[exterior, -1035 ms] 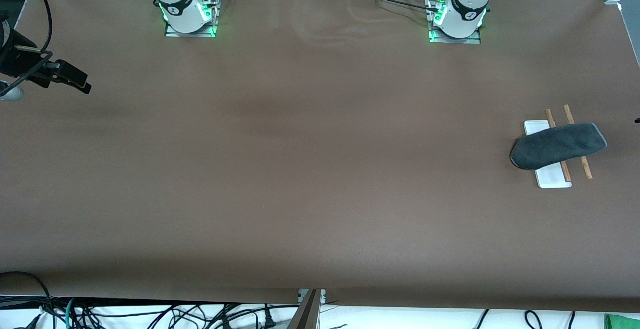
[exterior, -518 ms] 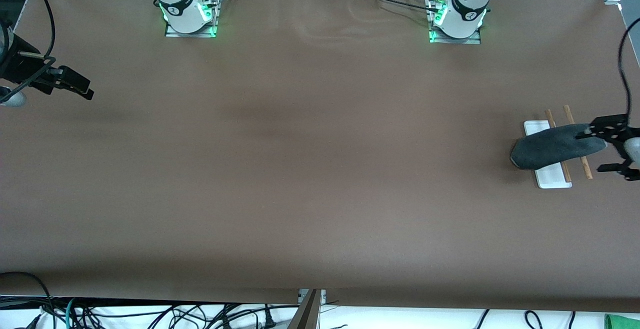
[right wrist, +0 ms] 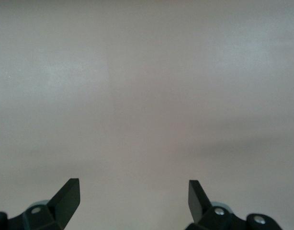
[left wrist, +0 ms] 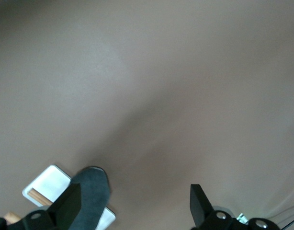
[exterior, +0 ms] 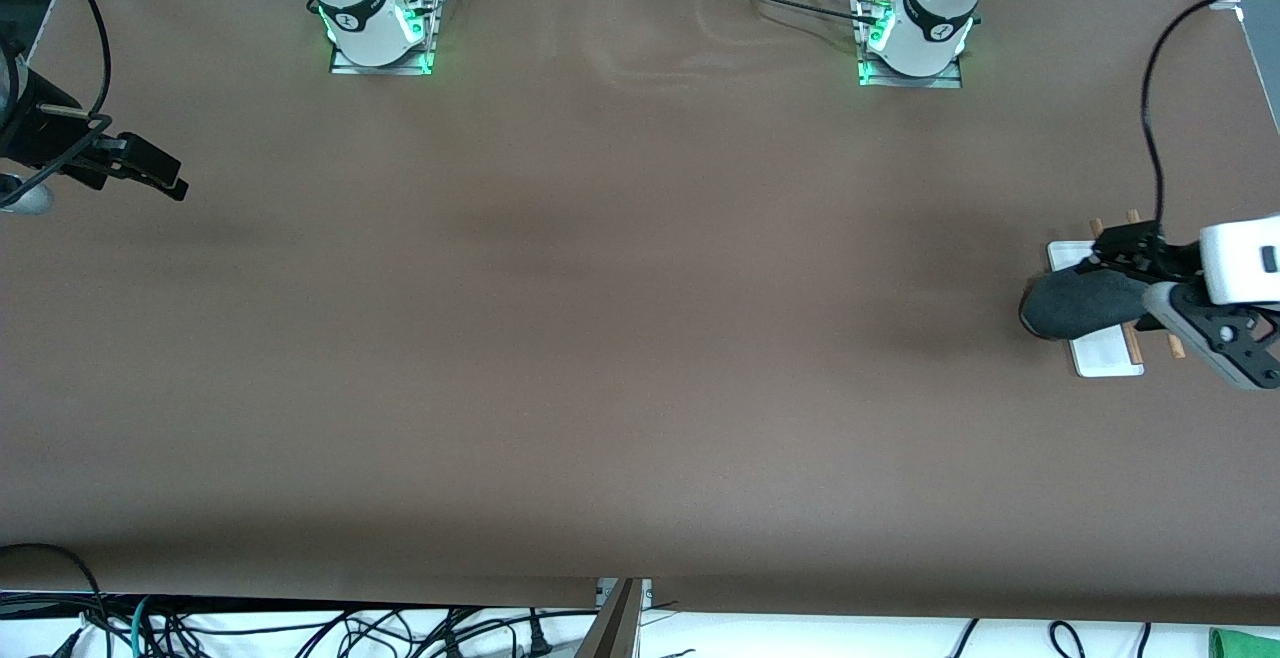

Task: Pass towel and hang on rack

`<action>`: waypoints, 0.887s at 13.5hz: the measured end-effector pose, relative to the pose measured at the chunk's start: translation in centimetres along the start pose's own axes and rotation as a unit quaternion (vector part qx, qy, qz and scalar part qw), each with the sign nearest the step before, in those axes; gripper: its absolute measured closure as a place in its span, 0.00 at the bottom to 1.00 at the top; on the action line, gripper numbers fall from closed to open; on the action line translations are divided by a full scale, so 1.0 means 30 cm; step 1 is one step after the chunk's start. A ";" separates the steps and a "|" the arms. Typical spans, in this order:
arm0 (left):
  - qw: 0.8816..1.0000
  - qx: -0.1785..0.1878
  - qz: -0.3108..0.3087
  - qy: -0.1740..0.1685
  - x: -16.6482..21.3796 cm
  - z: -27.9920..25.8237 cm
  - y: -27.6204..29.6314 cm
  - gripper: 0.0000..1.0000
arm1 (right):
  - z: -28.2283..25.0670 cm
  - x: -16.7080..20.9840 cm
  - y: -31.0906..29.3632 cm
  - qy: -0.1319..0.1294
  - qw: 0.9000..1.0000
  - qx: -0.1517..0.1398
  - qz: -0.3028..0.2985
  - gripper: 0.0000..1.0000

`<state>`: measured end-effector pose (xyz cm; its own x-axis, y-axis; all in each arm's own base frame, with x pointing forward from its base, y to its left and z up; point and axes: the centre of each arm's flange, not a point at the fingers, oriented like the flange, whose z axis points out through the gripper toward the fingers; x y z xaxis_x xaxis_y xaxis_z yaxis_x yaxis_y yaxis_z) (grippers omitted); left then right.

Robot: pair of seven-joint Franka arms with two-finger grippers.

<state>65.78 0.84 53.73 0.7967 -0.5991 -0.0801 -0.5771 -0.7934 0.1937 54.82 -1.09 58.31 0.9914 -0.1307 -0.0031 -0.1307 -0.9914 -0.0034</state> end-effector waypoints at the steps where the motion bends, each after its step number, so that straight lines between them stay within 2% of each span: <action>1: 1.000 0.008 -0.021 -0.004 0.014 -0.016 0.067 0.00 | 0.000 0.000 0.000 0.000 1.000 0.000 0.000 0.00; 4: 0.994 0.044 -0.094 -0.018 0.032 -0.052 0.296 0.00 | 0.002 0.001 0.000 0.000 1.000 0.000 0.000 0.00; 6: 0.986 0.063 -0.155 -0.002 0.020 -0.065 0.412 0.00 | 0.003 0.002 0.000 0.000 1.000 0.000 0.000 0.00; 9: 0.979 0.079 -0.184 0.042 -0.051 -0.053 0.436 0.00 | 0.003 0.002 0.000 0.000 1.000 0.000 0.000 0.00; 12: 0.977 0.082 -0.191 0.046 -0.114 -0.010 0.443 0.00 | 0.003 0.002 0.000 -0.001 1.000 0.000 0.000 0.00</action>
<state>55.44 -7.63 56.86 0.9681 -0.2492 -0.0260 -0.2491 -0.9684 0.0074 54.88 -1.10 58.22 0.9914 -0.1309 -0.0042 -0.1309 -0.9914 -0.0034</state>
